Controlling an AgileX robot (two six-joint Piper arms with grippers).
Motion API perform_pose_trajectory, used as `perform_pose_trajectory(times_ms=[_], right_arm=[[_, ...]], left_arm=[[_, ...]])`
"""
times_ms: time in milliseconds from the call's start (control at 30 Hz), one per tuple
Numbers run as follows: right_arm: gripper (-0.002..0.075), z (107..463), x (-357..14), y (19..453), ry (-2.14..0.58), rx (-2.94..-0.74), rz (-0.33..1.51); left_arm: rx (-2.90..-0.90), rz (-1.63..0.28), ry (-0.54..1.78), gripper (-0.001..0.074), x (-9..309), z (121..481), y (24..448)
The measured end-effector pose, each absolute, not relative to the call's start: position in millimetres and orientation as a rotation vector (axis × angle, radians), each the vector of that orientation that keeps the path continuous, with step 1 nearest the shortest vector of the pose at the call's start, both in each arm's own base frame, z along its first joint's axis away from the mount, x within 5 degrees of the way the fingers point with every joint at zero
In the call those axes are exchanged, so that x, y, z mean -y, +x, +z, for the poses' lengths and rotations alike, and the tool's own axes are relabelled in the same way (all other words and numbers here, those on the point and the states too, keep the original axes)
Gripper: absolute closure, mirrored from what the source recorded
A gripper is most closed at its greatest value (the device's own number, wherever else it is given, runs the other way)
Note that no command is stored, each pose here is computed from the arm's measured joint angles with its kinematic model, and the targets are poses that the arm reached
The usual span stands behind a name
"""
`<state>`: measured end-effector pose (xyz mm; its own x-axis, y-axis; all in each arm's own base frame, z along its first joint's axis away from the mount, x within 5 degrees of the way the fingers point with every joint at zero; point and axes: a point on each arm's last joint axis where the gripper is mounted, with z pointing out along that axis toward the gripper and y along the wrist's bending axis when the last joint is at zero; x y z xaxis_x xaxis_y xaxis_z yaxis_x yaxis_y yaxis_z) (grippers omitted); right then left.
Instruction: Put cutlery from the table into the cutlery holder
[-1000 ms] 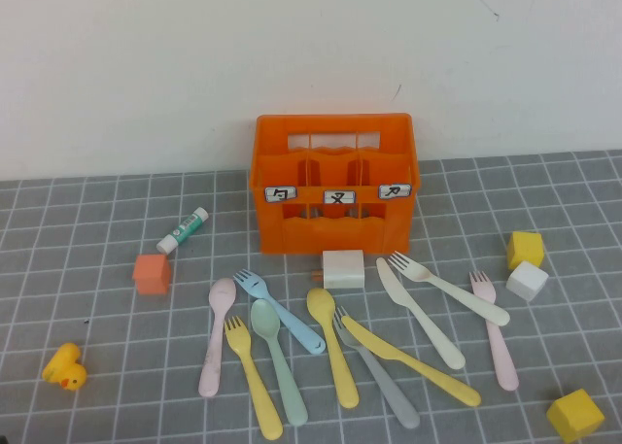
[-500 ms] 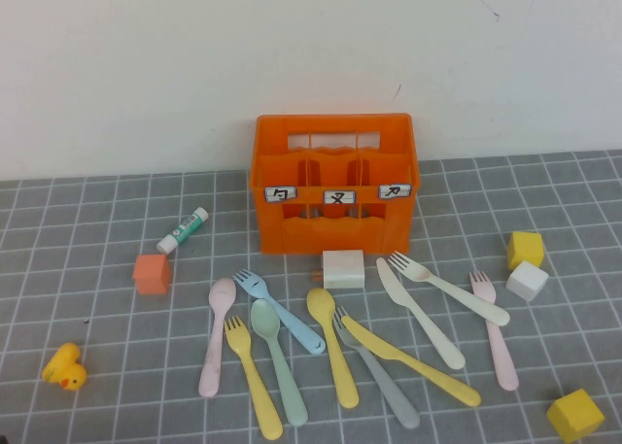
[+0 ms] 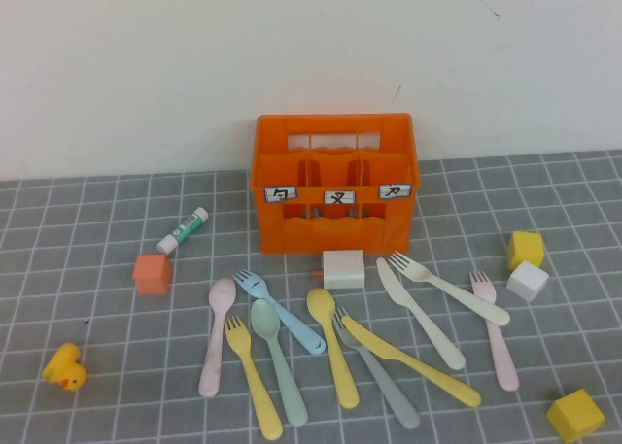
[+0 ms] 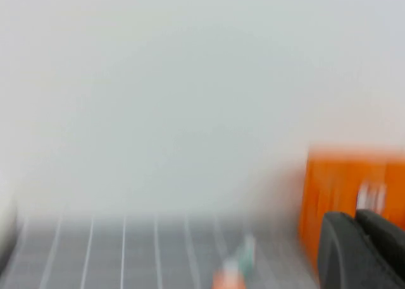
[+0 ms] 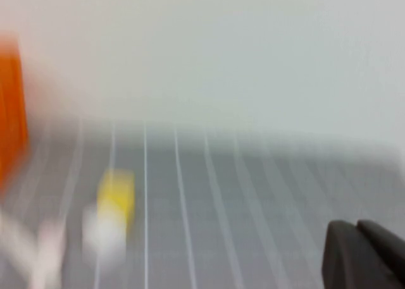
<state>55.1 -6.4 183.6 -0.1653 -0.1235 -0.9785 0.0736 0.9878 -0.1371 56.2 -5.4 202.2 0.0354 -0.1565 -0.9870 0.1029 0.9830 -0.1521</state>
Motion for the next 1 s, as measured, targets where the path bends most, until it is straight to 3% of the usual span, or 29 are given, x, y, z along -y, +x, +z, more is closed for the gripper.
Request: perform_pose_trajectory(times_ms=[233, 467, 533, 700, 900, 1000], right_arm=[[0.0729, 228.2, -0.1, 51.4, -0.073, -1.227, -0.145], [0.0729, 247.6, 0.9, 41.7, -0.01, -0.99, -0.094], [0.0729, 252.5, 1.4, 38.2, 0.011, -0.923, -0.07], [0.0729, 267.5, 1.7, 34.7, 0.024, -0.908, -0.055], [0.0729, 313.6, 1.3, 22.2, 0.042, -1.111, -0.047], [0.0729, 330.9, 1.1, 15.0, 0.022, -1.229, -0.084]], left_arm=[[-1.12, -0.222, -0.019, 0.0736, 5.5, 237.4, 47.1], [-0.822, -0.265, -0.023, 0.0736, 4.1, 259.7, 31.9], [-0.837, -0.318, -0.045, 0.0736, 4.4, 258.6, 32.7], [-1.115, -0.287, -0.036, 0.0736, 6.2, 277.4, 36.8], [-1.256, -0.249, -0.074, 0.0736, 2.0, 324.2, 30.9], [-1.319, -0.272, -0.101, 0.0736, 3.0, 331.1, 42.7]])
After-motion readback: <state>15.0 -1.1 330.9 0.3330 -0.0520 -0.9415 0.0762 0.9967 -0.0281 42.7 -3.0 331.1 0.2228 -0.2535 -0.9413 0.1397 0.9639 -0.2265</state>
